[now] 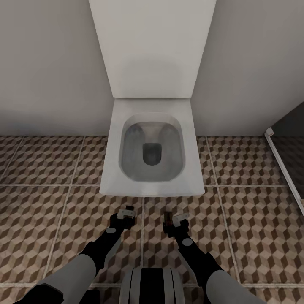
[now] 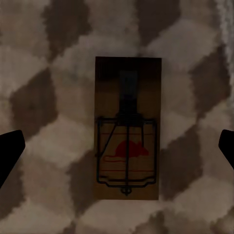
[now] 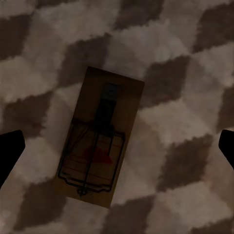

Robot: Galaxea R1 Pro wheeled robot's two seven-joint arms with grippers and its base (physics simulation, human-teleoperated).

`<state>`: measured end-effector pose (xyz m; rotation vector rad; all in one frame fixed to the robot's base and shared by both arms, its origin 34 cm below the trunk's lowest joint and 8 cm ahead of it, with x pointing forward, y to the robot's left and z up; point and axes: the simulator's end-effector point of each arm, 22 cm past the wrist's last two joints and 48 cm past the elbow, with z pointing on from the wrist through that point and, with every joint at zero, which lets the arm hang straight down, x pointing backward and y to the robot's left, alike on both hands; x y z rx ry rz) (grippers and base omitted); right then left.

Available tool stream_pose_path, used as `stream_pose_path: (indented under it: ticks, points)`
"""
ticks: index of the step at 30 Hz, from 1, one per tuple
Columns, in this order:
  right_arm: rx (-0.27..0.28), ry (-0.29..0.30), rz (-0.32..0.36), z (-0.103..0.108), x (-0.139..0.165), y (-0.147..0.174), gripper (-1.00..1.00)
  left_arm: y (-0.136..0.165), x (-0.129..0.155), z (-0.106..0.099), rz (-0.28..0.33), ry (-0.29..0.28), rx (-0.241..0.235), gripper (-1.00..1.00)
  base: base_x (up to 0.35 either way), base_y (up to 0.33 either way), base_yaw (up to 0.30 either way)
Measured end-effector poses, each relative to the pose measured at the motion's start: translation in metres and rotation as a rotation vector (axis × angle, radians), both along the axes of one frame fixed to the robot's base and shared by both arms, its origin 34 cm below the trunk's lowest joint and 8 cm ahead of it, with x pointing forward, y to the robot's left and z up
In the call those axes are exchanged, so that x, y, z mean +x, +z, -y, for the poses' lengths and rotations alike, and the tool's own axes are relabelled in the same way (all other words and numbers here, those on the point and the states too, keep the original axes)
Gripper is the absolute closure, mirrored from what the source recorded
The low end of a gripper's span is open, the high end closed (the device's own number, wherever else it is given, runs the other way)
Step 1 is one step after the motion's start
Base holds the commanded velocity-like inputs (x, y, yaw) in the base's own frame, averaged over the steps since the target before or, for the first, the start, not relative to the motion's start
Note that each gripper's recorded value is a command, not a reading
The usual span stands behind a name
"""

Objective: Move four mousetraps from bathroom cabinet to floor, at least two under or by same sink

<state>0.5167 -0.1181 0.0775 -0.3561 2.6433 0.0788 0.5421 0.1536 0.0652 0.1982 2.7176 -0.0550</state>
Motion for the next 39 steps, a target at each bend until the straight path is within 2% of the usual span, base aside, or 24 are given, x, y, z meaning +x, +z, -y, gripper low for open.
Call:
stream_pose_path:
  ticks: [26,39]
  points:
    - [0.0,0.0,0.106,0.0,0.043,0.051,-1.0,0.054,0.044,0.0,0.106,0.0,0.0,-1.0,0.0,0.0,0.0]
    - [0.0,0.0,0.107,0.0,0.043,0.051,-1.0,0.053,0.043,0.001,0.103,0.0,-0.001,-1.0,-0.047,0.008,0.0]
